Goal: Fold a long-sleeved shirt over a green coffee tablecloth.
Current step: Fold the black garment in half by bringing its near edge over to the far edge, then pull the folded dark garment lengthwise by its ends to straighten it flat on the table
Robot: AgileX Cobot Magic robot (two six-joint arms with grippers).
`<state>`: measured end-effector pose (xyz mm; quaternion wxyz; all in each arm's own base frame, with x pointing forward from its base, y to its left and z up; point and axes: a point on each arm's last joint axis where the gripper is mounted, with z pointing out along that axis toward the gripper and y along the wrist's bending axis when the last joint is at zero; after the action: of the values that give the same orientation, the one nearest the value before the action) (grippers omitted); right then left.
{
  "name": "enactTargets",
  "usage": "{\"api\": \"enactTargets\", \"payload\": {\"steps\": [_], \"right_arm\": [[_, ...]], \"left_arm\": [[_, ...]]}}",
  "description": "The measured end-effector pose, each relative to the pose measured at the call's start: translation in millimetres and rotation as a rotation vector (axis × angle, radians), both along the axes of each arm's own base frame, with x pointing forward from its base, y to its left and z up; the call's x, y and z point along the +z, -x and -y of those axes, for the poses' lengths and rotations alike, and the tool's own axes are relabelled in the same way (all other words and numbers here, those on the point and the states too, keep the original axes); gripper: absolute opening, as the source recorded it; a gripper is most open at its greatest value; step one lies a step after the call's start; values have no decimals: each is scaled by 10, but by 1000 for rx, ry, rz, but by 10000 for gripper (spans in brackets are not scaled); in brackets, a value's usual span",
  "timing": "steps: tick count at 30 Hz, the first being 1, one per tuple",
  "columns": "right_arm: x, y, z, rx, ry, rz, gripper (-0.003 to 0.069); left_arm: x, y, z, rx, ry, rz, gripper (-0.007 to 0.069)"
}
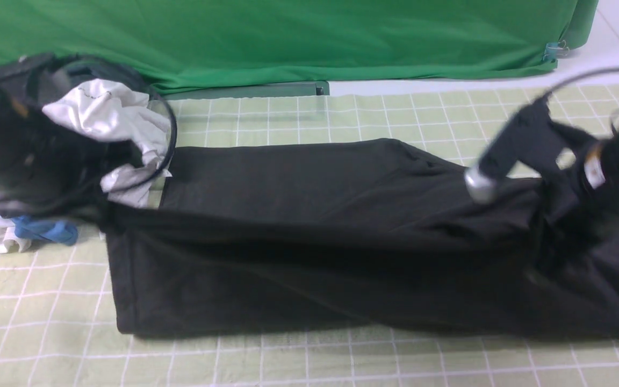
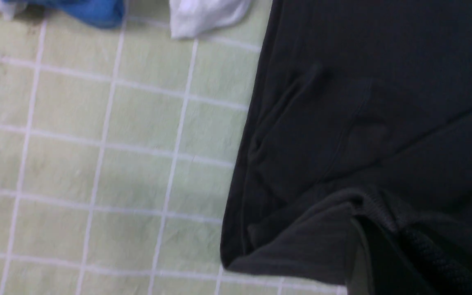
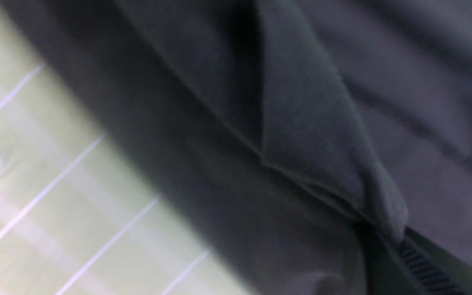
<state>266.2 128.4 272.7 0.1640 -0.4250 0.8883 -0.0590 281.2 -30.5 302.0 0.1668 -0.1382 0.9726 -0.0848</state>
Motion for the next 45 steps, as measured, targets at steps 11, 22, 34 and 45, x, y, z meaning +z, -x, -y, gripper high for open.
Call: {"api": "enactTargets", "payload": {"steps": [11, 22, 34, 45], "right_arm": [[-101, -1096, -161, -69, -15, 56, 20], [-554, -1718, -228, -107, -34, 82, 25], [-711, -1913, -305, -217, -136, 163, 282], [43, -1671, -187, -195, -61, 105, 38]], "left_arm": [[-257, -1144, -158, 23, 0, -13, 18], [-567, -1709, -225, 35, -17, -25, 20], [-697, -1832, -358, 118, -132, 20, 249], [-357, -1687, -18, -146, -55, 22, 155]]}}
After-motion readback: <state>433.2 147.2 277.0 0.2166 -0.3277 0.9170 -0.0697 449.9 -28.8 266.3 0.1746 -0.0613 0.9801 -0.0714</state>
